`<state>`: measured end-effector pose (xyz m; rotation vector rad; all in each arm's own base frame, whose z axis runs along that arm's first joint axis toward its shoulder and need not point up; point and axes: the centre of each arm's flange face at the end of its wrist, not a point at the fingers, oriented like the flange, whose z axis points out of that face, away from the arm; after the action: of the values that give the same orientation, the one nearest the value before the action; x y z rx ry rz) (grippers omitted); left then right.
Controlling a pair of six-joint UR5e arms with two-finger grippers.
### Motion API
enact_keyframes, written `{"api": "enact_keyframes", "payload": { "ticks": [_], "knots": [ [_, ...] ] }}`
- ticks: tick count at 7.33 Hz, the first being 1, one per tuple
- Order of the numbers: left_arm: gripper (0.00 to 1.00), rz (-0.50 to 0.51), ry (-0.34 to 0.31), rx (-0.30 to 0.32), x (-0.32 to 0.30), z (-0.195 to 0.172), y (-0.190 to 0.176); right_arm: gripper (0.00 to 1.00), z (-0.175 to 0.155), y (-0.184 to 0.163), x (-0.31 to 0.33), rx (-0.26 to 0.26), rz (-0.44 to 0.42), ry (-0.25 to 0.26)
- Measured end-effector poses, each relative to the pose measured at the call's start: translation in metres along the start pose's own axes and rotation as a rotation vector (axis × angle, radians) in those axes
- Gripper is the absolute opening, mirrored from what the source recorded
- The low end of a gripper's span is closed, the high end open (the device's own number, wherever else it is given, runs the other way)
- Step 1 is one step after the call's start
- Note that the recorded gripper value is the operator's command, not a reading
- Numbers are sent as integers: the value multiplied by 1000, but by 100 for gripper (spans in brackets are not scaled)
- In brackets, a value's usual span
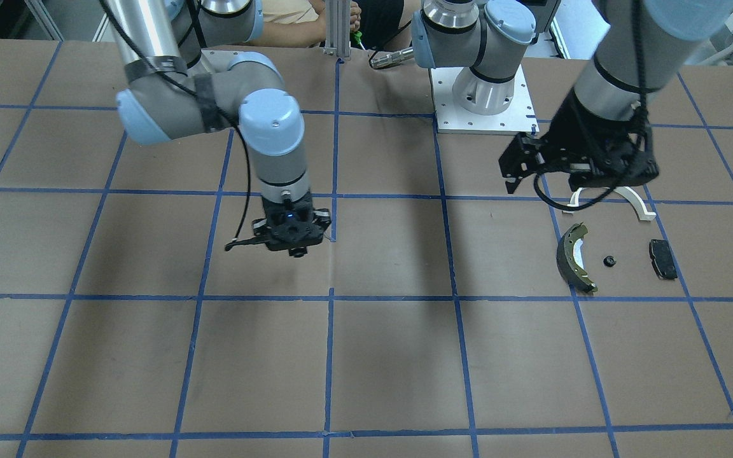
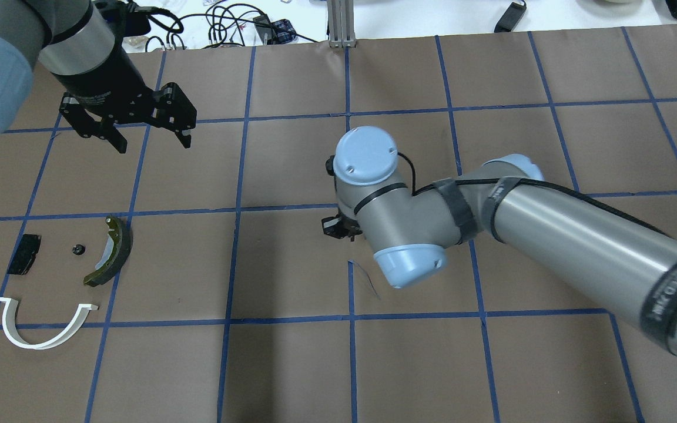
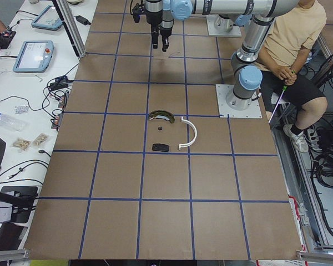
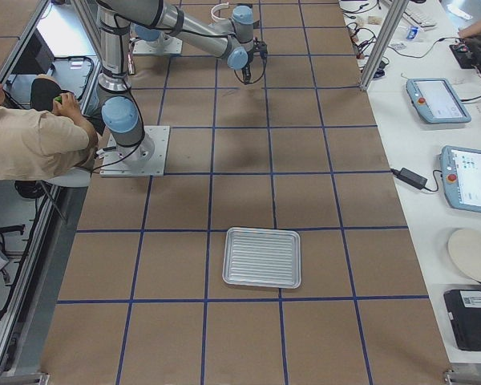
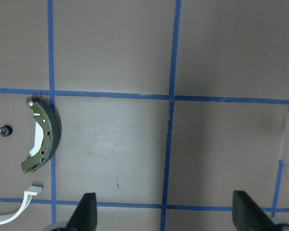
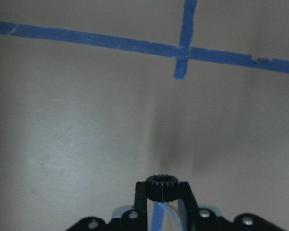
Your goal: Place bearing gear from tray to pile
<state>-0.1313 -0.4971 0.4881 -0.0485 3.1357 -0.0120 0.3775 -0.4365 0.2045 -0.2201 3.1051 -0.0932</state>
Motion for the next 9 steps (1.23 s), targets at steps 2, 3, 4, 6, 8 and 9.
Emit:
{"api": "enact_keyframes", "payload": {
  "ticks": [2,3,4,6,8,9],
  "knots": [
    [100,12,2,0,10,-4,8,100,9,-2,-22,14,38,-24],
    [100,14,5,-3,12,-2,9,100,4,-9,-20,27,37,-32],
    [100,15,6,-3,13,-1,10,100,-5,-24,-6,44,31,-35],
    [100,16,10,-9,14,1,10,100,-48,-65,58,48,60,-23],
    [100,36,30,-49,30,22,3,100,-96,-80,142,12,20,0],
    [100,52,46,-80,60,46,3,100,-115,-81,183,-1,3,6]
  ]
}}
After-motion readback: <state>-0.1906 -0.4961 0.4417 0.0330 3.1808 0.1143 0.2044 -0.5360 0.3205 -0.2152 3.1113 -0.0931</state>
